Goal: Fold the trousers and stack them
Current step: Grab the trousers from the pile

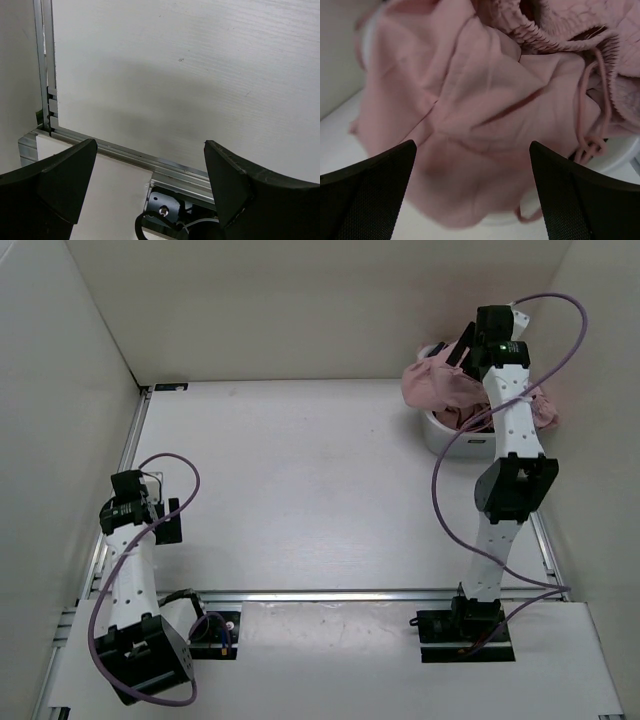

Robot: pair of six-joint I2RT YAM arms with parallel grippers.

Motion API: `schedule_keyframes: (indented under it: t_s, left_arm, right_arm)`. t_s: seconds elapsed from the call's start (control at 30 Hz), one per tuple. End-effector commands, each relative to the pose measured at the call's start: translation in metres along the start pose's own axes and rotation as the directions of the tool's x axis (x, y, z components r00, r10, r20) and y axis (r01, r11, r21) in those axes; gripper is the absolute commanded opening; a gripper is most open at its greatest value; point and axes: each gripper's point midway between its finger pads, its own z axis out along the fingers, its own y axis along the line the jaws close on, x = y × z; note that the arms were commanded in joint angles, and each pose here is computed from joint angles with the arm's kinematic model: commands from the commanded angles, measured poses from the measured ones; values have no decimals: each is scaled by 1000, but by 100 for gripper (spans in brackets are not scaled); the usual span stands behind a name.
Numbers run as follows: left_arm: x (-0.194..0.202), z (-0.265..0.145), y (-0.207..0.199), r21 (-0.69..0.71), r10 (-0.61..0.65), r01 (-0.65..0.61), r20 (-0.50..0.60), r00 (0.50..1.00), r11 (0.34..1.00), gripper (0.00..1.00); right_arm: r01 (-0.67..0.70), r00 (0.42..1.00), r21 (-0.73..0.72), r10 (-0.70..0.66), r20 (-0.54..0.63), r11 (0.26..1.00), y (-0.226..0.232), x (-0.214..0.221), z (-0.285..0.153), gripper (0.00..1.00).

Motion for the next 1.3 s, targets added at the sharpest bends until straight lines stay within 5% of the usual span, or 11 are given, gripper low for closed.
schedule_keyframes:
  t_s: [0.0, 0.13, 0.2, 0.27, 0.37, 0.5, 0.7, 0.83, 1.0, 1.27]
  left_arm:
    - [-2, 4, -1, 10, -5, 5, 0, 1000, 1000, 100]
    - [1, 8, -3, 17, -2, 2, -25, 1000, 1000, 100]
    - [2, 9, -3, 20, 0, 1, -34, 999, 1000, 100]
    - [2, 9, -3, 20, 0, 1, -34, 999, 1000, 100]
    - [2, 9, -3, 20, 0, 1, -34, 999, 1000, 100]
    - [-1, 5, -3, 22, -4, 4, -10, 1000, 1000, 100]
    - [-6, 1, -3, 25, 2, -2, 20, 1000, 1000, 100]
    - [-10, -1, -3, 32, 0, -1, 33, 999, 1000, 100]
    - [-28, -15, 0, 39, 2, -6, 94, 996, 999, 100]
    - [-71, -52, 10, 50, -8, -2, 200, 980, 999, 100]
  right_arm:
    - [24, 1000, -5, -24, 6, 1000, 1, 0, 32, 99]
    - [50, 997, 13, -49, -65, 999, -3, 27, 67, 97]
    - [56, 995, 21, -54, -82, 998, -5, 32, 68, 63]
    - [39, 998, 41, -37, -48, 998, -12, 23, 53, 0]
    - [-8, 998, 56, 4, 63, 998, -21, -10, 11, 0]
    - [-24, 962, -65, 40, 270, 998, 3, -59, -97, 0]
    - [41, 823, -353, 169, 543, 935, 51, -84, -317, 0]
    - [24, 817, -610, 336, 468, 792, 93, -75, -389, 0]
    - [-42, 880, -780, 393, 267, 624, 167, -37, -404, 0]
    - [-155, 963, -651, 262, 70, 743, 224, 78, -354, 0]
